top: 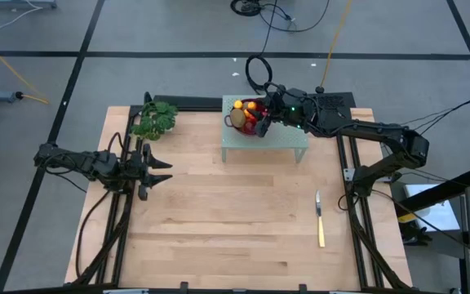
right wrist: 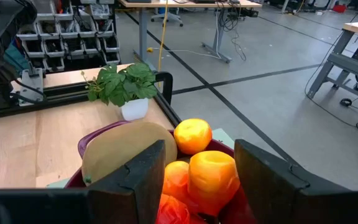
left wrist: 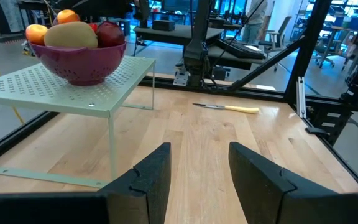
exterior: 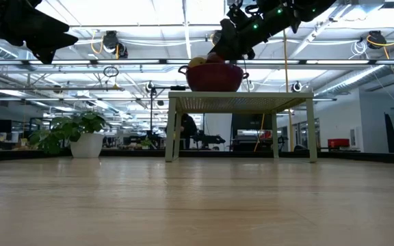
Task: Pick & Place Fruit
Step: Put the pear in the violet strainer bowl on the shelf, then put the table knife on the shelf
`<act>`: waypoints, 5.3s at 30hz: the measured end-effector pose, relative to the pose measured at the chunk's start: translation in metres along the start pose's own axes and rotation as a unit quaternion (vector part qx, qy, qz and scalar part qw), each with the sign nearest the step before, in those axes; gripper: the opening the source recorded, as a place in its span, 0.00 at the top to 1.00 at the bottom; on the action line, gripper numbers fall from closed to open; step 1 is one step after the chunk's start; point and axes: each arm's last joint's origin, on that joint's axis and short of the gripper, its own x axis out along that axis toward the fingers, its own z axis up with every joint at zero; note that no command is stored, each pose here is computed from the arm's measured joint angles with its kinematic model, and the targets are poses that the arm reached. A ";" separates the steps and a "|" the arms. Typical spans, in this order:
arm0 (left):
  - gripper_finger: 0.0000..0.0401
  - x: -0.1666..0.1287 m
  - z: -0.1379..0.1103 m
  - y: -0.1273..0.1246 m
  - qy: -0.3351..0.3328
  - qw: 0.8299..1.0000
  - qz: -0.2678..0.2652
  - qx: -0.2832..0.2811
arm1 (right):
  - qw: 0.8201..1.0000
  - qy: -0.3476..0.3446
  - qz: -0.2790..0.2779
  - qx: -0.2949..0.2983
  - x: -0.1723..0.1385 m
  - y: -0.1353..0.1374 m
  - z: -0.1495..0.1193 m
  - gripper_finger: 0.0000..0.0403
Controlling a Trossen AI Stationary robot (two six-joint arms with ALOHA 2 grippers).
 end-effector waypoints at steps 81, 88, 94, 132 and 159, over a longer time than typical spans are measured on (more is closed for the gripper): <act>0.60 0.000 0.000 0.000 0.001 1.000 -0.006 0.029 | 0.728 0.570 -0.053 0.377 -0.221 0.137 -0.060 0.99; 0.60 0.000 0.000 0.000 0.001 1.000 -0.006 0.029 | 0.713 0.587 -0.063 0.379 -0.220 0.138 -0.068 0.99; 0.60 0.000 0.000 0.000 0.001 1.000 -0.005 0.028 | 0.684 0.614 -0.059 0.388 -0.216 0.145 -0.088 0.85; 0.60 0.000 0.000 0.000 0.001 0.999 -0.005 0.046 | 0.593 0.625 -0.176 0.476 -0.209 0.166 -0.199 0.49; 0.60 0.000 0.000 0.000 0.001 0.999 -0.005 0.043 | 0.597 0.594 -0.259 0.474 -0.209 0.184 -0.226 0.49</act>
